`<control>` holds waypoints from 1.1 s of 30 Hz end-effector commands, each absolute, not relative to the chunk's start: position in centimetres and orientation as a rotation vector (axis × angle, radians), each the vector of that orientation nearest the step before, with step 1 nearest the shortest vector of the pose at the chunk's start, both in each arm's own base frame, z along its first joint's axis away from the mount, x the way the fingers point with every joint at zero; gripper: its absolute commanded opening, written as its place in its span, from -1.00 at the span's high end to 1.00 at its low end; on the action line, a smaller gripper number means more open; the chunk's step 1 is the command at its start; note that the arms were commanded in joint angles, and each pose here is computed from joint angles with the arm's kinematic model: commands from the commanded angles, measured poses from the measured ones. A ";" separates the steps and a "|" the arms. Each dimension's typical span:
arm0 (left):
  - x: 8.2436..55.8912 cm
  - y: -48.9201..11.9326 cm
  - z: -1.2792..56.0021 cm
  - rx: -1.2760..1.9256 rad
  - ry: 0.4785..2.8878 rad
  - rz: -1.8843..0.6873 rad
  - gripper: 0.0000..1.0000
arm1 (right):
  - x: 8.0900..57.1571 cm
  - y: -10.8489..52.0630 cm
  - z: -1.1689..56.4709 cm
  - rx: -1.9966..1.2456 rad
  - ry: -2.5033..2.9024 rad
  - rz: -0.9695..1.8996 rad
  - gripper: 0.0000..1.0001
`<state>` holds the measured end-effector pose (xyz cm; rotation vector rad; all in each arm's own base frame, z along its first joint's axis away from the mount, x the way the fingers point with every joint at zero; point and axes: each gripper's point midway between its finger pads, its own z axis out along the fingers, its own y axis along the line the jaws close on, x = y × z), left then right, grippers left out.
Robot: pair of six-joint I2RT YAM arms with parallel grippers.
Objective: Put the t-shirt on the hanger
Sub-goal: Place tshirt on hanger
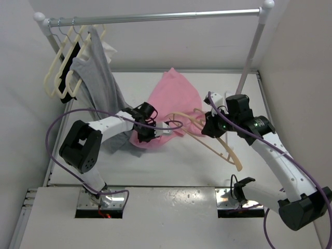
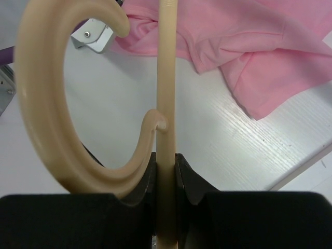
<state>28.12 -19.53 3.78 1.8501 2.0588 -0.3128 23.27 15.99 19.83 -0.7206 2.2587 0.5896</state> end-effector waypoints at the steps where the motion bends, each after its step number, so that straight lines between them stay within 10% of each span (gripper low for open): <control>1: 27.1 -20.0 4.2 1.863 2.033 -0.371 1.00 | 23.1 16.4 20.1 -0.722 2.243 0.620 1.00; 33: 25.6 -18.8 11.9 2.127 1.648 -0.372 1.00 | 22.4 20.0 20.5 -0.965 2.226 0.764 1.00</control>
